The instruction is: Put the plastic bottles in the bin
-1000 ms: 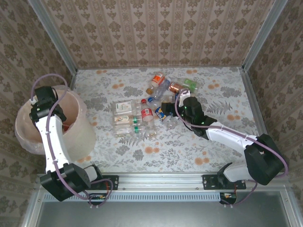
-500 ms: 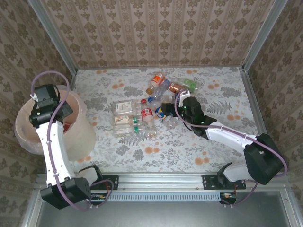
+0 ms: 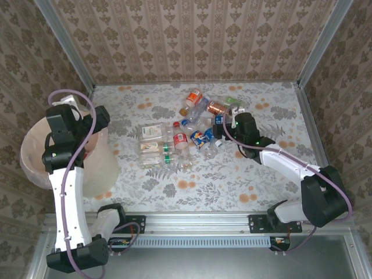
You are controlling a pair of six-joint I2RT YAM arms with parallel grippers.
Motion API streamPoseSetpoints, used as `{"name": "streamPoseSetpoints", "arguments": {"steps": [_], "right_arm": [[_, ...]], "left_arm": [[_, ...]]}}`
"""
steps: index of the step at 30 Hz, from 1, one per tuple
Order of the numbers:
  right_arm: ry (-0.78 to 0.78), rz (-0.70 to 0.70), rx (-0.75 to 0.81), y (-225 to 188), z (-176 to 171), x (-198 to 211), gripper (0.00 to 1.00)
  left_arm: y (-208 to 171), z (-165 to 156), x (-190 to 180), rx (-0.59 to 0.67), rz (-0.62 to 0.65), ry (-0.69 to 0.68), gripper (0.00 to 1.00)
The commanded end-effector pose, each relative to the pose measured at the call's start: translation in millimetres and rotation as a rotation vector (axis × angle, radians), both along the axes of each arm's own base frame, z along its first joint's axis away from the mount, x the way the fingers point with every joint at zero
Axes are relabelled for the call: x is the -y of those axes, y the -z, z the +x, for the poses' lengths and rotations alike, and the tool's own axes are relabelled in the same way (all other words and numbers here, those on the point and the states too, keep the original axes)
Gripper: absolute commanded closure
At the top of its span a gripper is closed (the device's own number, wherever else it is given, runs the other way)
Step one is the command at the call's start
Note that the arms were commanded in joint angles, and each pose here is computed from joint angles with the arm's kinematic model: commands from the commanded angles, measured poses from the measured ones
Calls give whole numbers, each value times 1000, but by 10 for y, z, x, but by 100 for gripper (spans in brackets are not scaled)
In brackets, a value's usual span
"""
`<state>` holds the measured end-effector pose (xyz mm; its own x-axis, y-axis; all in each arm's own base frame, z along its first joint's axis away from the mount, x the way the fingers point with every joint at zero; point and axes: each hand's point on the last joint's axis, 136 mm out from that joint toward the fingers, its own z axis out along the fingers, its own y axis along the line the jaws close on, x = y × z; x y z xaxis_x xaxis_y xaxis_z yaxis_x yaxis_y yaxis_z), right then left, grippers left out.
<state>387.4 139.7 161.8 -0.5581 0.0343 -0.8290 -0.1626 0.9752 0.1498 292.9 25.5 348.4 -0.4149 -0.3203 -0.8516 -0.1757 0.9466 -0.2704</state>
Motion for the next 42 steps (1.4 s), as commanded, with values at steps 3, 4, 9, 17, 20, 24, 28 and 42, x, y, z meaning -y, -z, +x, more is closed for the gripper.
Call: {"name": "streamPoseSetpoints", "arguments": {"steps": [3,4,9,17,20,24,28,42], "right_arm": [[-43,-124,-132,144,52,187,0],[-44,-134,-149,182,55,218,0],[-68,-99,-253,375,116,346,0],[-266,-166,-319,465,227,363,0],[-366,-250,-328,467,288,393,0],[-470,-385,-337,507,448,437,0],[-563,-464,-379,603,593,443,0],[-705,-585,-419,907,866,379,2]], "left_arm": [[-275,187,411,139,-107,171,0],[-297,207,464,146,-113,188,0],[-275,324,752,139,-146,274,0],[-222,479,1007,114,-150,329,0],[-217,532,1114,125,-181,348,0],[-185,584,1294,129,-216,386,0],[-126,626,1341,117,-200,384,0],[31,706,1435,89,-223,404,0]]}}
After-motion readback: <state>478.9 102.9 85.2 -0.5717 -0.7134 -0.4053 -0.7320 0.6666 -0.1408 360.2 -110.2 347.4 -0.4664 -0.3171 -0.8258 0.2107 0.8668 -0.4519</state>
